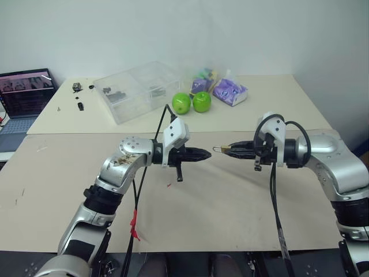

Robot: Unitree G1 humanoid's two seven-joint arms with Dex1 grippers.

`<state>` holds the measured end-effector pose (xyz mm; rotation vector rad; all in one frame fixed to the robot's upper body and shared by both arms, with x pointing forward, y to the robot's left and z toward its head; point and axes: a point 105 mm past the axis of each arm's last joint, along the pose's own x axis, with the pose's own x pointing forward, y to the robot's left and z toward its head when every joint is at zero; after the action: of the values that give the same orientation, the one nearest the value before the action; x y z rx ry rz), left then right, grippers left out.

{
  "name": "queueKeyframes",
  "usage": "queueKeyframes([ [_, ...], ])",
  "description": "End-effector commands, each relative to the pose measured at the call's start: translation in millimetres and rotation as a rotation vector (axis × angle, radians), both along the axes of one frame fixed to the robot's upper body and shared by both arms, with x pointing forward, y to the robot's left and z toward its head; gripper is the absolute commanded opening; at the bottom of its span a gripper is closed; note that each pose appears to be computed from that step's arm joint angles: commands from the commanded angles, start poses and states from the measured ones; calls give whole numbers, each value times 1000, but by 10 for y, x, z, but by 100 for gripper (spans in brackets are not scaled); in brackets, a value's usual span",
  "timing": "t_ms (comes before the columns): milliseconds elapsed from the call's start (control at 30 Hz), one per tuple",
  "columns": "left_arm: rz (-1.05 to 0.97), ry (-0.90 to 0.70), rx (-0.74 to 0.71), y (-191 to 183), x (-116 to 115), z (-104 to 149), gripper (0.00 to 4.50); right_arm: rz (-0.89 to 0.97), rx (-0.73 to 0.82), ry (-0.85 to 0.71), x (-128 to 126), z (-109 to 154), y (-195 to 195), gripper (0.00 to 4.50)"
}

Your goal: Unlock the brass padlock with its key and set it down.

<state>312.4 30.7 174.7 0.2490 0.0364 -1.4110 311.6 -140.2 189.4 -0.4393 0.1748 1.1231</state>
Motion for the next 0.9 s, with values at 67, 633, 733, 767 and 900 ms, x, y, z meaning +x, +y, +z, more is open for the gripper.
queueKeyframes([
  [67, -16, -54, -10, -18, -5, 123, 5, 73, 13, -25, -144, 70, 147, 15],
  [633, -11, -73, -5, -23, 39, 169, 5, 192, 83, 0, -475, 207, 427, 15],
  [733, -8, -76, -3, -24, 48, 167, 5, 171, 80, -25, -424, 233, 407, 15],
  [767, -7, -77, -2, -24, 52, 166, 5, 164, 78, -32, -405, 238, 399, 15],
  [900, -1, -81, -4, -22, 67, 173, 5, 139, 55, -36, -340, 193, 347, 15],
])
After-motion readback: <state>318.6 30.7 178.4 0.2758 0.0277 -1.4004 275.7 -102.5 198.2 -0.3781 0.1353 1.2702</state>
